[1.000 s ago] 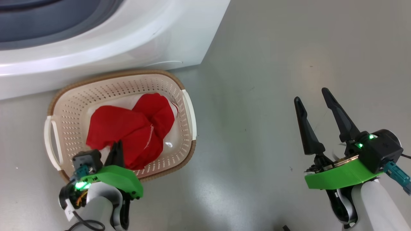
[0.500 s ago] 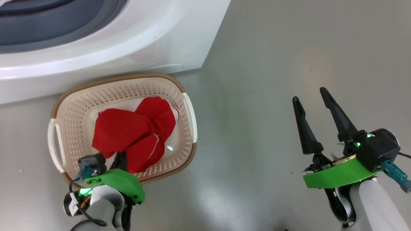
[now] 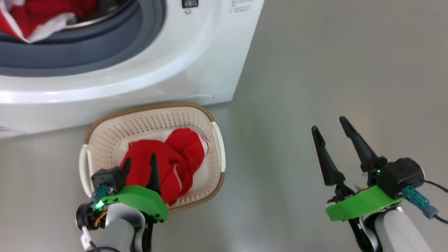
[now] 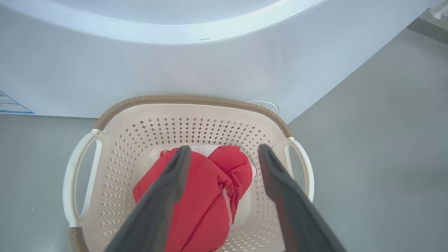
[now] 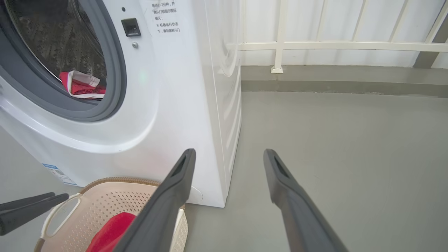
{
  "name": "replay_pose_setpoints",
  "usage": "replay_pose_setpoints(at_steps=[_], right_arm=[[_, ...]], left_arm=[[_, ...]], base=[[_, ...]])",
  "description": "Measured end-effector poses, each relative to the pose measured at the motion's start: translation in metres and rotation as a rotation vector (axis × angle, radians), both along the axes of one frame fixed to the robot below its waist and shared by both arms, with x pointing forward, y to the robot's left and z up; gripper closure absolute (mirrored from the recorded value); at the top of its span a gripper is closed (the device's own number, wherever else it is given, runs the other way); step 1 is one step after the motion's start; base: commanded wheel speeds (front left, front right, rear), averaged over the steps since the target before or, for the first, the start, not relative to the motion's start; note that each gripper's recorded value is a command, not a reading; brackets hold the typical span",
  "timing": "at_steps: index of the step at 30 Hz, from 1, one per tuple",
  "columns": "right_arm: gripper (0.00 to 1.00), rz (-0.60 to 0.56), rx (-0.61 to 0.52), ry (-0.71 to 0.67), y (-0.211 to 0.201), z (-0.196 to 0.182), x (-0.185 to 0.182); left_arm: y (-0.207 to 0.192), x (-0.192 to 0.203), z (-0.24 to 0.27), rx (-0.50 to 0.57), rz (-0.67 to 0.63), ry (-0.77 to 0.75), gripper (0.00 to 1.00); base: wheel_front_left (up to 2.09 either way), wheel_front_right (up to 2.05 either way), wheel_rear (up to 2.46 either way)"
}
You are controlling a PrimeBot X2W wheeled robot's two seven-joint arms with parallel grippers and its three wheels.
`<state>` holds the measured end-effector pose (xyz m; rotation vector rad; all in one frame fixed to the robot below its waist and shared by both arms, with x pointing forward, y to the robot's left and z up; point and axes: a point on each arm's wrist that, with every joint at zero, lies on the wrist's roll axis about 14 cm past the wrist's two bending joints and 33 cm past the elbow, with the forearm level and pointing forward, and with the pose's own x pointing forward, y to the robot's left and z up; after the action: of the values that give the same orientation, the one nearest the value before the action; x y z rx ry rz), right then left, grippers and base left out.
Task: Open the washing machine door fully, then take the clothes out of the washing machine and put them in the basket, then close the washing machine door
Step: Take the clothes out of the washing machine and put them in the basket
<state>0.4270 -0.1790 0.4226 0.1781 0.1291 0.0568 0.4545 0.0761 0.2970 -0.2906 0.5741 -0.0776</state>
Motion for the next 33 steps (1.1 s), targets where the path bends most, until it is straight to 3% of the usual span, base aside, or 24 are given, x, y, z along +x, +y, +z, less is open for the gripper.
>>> replay_pose_setpoints(at_steps=[8, 18, 25, 33], right_arm=[[0.0, 0.019, 0.009, -0.022, 0.008, 0.014, -0.016], [0.0, 0.033, 0.009, -0.059, 0.014, 0.032, -0.036], [0.0, 0.034, 0.006, -0.084, 0.016, 0.042, -0.051], [0.0, 0.03, 0.004, -0.106, 0.016, 0.05, -0.068]], left_arm=[[0.009, 0.007, 0.081, 0.035, 0.011, -0.258, 0.0], [0.027, -0.012, 0.171, 0.092, 0.031, -0.53, 0.0], [0.042, -0.039, 0.205, 0.141, 0.033, -0.629, 0.0], [0.058, -0.07, 0.22, 0.174, 0.051, -0.639, 0.0]], base=[[0.0, 0.0, 0.0], [0.0, 0.0, 0.0], [0.0, 0.0, 0.0], [0.0, 0.0, 0.0]])
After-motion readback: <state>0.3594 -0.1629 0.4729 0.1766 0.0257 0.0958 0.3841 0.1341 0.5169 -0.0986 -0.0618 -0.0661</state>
